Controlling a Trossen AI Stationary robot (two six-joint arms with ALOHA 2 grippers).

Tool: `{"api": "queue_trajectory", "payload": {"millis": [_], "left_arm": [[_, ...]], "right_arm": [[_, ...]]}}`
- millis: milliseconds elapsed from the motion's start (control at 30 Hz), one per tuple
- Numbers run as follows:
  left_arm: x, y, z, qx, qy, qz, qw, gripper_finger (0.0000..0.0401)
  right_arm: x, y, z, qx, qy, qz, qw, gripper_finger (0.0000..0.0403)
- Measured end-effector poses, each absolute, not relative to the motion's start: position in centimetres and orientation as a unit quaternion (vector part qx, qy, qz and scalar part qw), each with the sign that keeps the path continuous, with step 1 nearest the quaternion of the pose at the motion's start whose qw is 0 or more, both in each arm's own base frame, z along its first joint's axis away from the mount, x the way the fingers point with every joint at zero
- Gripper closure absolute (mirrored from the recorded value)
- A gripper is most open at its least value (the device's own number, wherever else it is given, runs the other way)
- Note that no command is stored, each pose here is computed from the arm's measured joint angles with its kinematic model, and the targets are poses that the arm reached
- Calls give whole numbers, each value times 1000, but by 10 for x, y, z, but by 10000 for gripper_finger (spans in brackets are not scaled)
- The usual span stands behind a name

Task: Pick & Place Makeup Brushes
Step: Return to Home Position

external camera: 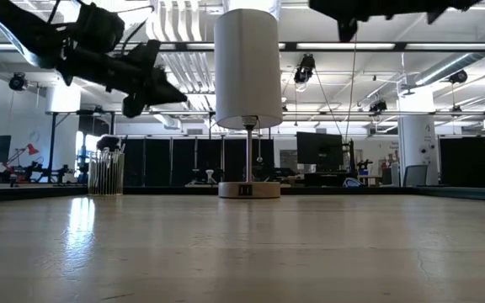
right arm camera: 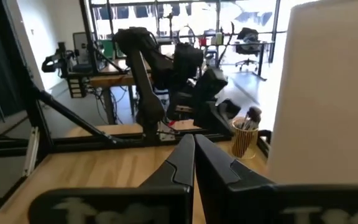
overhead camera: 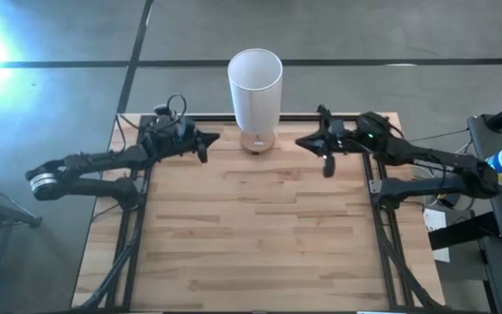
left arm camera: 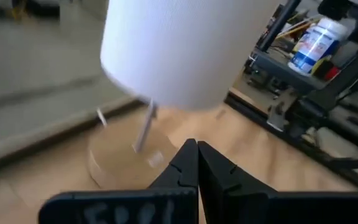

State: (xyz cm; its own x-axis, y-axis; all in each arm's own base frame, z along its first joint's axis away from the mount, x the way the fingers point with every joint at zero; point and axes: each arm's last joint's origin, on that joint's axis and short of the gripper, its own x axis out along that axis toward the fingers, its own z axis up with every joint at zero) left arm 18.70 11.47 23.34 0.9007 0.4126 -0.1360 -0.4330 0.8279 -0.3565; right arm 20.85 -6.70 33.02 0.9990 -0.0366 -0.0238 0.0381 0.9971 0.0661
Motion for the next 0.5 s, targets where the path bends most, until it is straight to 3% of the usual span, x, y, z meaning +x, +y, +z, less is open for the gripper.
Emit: {"api": "queue_trajectory", "payload": {"millis": [200, 500], "left_arm": [[180, 107, 219, -266, 33, 200, 942, 401], [173, 91, 212, -176, 43, 131, 975, 401]], "right_arm": [[175, -55, 310, 2, 2, -19, 1000, 394], [147, -45, 266, 29, 16, -33, 999, 394]]}}
